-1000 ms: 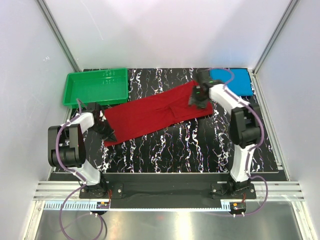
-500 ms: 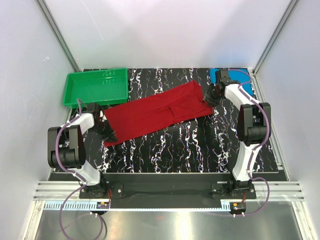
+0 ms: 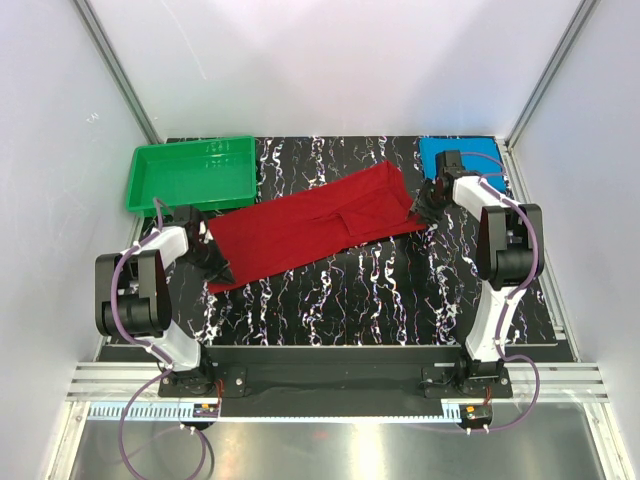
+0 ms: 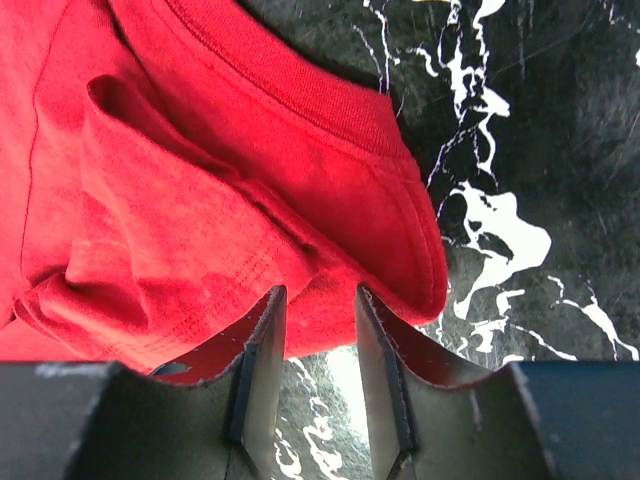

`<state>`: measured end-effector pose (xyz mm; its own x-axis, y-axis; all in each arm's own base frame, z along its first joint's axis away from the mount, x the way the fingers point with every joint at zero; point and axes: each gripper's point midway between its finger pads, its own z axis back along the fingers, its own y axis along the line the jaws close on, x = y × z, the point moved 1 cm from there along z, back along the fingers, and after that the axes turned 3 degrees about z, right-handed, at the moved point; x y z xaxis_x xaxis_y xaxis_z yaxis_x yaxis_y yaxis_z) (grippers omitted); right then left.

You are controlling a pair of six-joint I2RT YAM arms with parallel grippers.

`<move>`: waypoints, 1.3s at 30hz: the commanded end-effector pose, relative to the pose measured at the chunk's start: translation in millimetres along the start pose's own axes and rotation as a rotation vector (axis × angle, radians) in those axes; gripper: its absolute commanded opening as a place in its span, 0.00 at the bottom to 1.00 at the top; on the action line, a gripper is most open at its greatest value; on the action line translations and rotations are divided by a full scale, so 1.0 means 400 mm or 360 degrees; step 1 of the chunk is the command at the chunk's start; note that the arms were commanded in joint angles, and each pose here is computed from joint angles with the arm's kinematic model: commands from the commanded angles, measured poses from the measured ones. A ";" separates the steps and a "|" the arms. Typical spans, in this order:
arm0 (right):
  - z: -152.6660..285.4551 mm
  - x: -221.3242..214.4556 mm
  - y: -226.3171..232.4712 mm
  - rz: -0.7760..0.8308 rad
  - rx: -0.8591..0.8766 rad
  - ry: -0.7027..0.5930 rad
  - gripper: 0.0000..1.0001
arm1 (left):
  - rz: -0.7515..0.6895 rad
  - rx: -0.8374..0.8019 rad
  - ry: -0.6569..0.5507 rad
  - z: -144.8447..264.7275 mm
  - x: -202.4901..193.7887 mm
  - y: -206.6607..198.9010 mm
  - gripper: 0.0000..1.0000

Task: Fold and stack the t-shirts
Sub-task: Fold the tshirt

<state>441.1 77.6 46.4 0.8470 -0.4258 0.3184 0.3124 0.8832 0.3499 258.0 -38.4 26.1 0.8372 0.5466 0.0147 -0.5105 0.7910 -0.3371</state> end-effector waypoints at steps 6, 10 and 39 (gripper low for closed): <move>-0.044 0.033 -0.044 -0.0030 -0.0025 -0.0053 0.41 | 0.0056 0.0061 0.0011 -0.004 -0.007 0.040 0.21; -0.083 0.047 -0.064 -0.0015 -0.0060 -0.0032 0.41 | 0.0166 0.0102 0.0049 -0.012 -0.017 0.079 0.21; 0.025 0.399 0.124 0.0115 0.0069 -0.0394 0.45 | 0.0141 -0.0036 0.0378 -0.062 -0.317 -0.067 0.29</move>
<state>573.4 57.4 46.4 0.8020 -0.4135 0.4311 0.2797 0.8976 0.3406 196.1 -133.5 24.6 0.8587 0.4750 -0.1922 -0.5082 0.7415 -0.4381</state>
